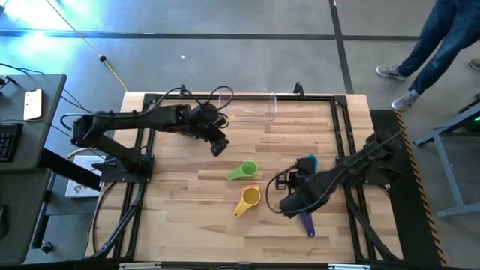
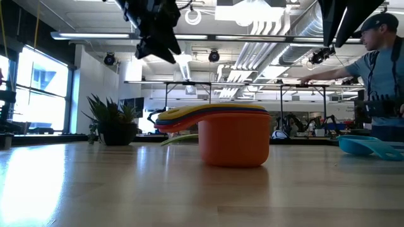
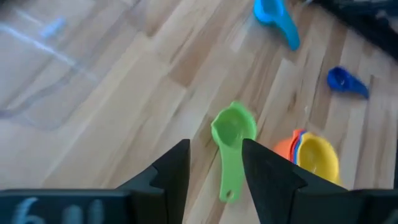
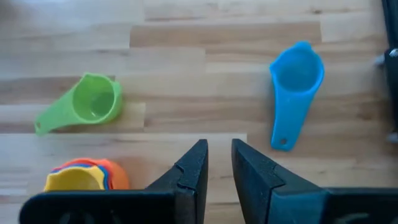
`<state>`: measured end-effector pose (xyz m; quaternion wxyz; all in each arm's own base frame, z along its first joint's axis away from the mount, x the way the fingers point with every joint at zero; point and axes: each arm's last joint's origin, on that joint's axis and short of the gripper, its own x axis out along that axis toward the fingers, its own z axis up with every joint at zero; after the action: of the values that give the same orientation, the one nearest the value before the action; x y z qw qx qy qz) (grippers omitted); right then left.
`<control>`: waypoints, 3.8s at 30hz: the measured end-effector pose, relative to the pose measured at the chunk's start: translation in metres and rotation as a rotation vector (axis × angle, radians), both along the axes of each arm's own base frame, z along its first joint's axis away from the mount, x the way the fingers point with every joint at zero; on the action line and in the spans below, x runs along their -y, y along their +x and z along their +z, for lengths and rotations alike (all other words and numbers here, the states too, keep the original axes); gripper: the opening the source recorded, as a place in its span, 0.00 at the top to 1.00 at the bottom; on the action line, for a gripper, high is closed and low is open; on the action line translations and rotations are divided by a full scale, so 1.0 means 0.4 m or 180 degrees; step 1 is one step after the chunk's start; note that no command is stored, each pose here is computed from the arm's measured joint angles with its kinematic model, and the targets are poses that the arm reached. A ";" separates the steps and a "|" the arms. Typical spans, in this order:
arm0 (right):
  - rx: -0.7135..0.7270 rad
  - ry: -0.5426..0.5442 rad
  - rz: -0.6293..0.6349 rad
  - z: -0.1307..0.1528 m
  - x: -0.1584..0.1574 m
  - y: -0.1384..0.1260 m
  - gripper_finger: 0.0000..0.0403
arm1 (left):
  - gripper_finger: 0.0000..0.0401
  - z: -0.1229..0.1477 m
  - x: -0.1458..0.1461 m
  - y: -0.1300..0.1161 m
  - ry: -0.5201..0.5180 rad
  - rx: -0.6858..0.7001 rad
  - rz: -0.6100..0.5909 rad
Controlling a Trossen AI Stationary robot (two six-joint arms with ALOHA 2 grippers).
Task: Nest measuring cups in basket
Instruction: Stack the green measuring cup into the yellow measuring cup
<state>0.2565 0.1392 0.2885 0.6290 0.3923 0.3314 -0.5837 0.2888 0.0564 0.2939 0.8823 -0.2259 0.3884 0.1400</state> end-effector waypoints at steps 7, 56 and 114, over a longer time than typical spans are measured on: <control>0.0151 -0.0065 0.0139 0.050 0.063 -0.049 0.85 | 0.67 -0.076 -0.007 0.055 -0.0114 -0.0247 -0.0026; -0.0019 -0.0119 0.0399 0.088 0.152 -0.051 0.85 | 0.67 -0.339 0.042 0.221 -0.0457 -0.0470 -0.0211; 0.0017 -0.0073 0.0152 0.087 0.182 -0.041 0.85 | 0.96 -0.142 0.220 0.149 -0.0832 -0.0061 -0.0366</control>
<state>0.2401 0.0666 0.3233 0.6481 0.3786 0.3322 -0.5712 0.3484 -0.0316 0.2369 0.8482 -0.3149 0.4240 0.0395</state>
